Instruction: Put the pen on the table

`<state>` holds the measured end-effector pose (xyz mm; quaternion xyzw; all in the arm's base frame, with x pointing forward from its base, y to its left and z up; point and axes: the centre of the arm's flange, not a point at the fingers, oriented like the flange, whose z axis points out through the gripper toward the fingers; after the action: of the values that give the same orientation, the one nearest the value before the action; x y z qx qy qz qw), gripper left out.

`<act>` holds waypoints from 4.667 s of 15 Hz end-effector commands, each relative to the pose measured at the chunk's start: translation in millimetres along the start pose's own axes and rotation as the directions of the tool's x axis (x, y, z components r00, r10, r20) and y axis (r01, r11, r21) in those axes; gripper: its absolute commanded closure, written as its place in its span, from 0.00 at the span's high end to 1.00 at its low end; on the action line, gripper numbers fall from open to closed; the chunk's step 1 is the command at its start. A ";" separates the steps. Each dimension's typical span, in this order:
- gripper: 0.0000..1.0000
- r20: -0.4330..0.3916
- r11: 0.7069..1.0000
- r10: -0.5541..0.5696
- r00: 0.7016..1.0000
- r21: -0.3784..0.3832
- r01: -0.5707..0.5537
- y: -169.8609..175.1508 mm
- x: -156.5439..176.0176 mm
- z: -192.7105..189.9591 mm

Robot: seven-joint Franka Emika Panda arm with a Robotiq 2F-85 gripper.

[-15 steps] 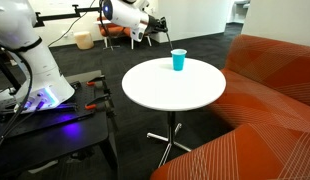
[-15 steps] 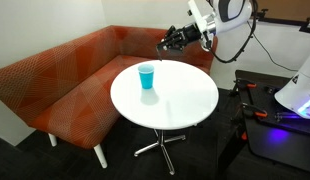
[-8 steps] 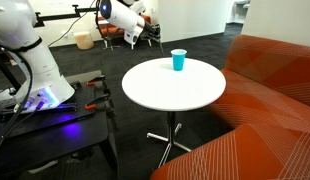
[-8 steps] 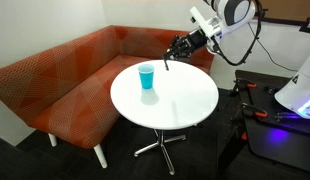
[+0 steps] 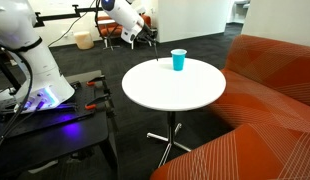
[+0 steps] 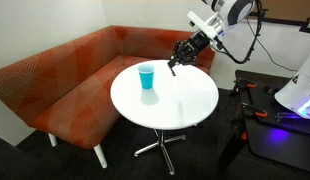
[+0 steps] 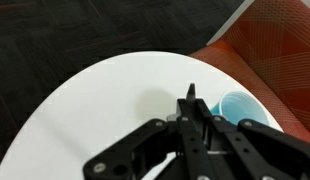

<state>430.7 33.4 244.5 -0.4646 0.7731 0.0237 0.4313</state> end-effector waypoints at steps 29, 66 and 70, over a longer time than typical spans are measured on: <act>0.03 -0.413 0.916 -0.187 0.891 -0.401 0.006 -34.4 -17.7 88.9; 1.00 -0.374 0.972 -0.188 0.908 -0.202 0.118 -8.7 -75.7 -35.2; 1.00 -0.377 0.981 -0.179 0.909 -0.133 0.138 -11.0 -75.7 -54.4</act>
<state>437.9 61.6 319.9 -0.5605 0.7955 -0.0395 0.2268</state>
